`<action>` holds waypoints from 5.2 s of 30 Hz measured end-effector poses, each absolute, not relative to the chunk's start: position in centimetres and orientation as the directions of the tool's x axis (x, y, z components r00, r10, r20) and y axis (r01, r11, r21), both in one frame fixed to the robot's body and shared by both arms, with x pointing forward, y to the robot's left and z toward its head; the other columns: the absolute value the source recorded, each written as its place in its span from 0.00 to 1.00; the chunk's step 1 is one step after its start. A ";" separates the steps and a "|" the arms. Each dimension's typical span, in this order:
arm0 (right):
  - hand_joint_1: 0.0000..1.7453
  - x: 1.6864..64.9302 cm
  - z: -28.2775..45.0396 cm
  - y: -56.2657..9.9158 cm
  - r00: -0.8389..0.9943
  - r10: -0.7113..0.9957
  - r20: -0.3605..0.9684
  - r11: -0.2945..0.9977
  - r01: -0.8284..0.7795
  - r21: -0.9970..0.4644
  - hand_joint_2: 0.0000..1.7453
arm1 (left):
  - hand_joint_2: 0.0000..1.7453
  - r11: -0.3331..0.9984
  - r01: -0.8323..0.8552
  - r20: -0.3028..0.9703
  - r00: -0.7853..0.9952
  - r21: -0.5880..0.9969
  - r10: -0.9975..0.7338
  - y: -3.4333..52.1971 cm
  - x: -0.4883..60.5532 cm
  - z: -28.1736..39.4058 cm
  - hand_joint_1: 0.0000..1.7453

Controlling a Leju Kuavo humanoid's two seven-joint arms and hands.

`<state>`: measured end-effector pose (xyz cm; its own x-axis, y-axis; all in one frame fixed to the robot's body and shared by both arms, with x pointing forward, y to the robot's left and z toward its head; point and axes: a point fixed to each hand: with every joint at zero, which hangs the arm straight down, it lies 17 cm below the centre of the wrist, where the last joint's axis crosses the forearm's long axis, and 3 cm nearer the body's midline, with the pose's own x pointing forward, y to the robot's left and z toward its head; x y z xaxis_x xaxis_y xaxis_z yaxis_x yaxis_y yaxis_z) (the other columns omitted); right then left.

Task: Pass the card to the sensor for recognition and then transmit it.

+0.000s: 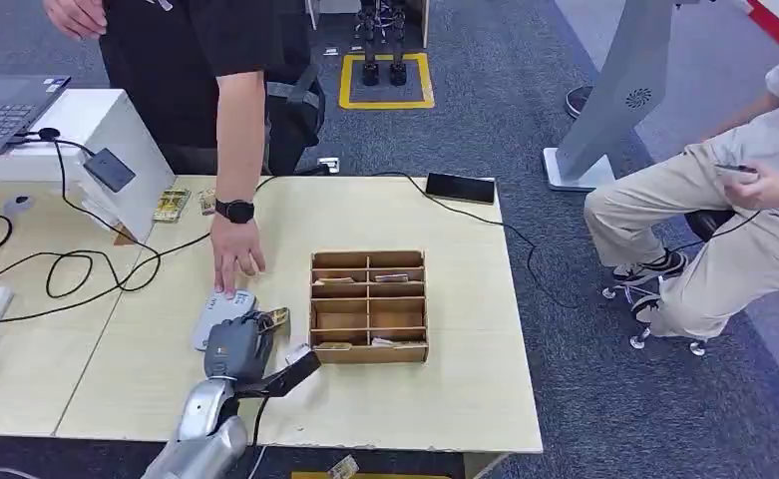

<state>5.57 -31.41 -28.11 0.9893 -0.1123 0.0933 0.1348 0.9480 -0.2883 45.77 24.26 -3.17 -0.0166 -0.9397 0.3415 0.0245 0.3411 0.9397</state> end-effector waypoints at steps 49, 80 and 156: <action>0.00 6.2 -27.9 -31.3 0.996 -0.033 0.084 0.939 0.060 -0.339 1.00 | 1.00 0.929 -0.267 0.960 -0.182 -0.257 0.213 19.7 59.6 24.0 0.00; 0.00 5.2 -27.9 -31.4 0.997 -0.056 0.057 0.935 0.072 -0.347 1.00 | 1.00 0.942 -0.335 0.843 -0.500 0.023 -0.199 19.2 50.1 26.0 0.00; 0.00 4.8 -28.0 -33.4 0.998 0.005 0.057 0.937 0.015 -0.349 1.00 | 1.00 0.149 -0.240 -0.040 -0.638 0.959 -0.769 4.2 40.3 12.0 0.00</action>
<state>4.82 -33.42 -27.98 0.9984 0.0049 0.0570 0.0153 0.9372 -0.3486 40.29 4.17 12.01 -0.6380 -0.7690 -0.0403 -0.2403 0.1491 0.9592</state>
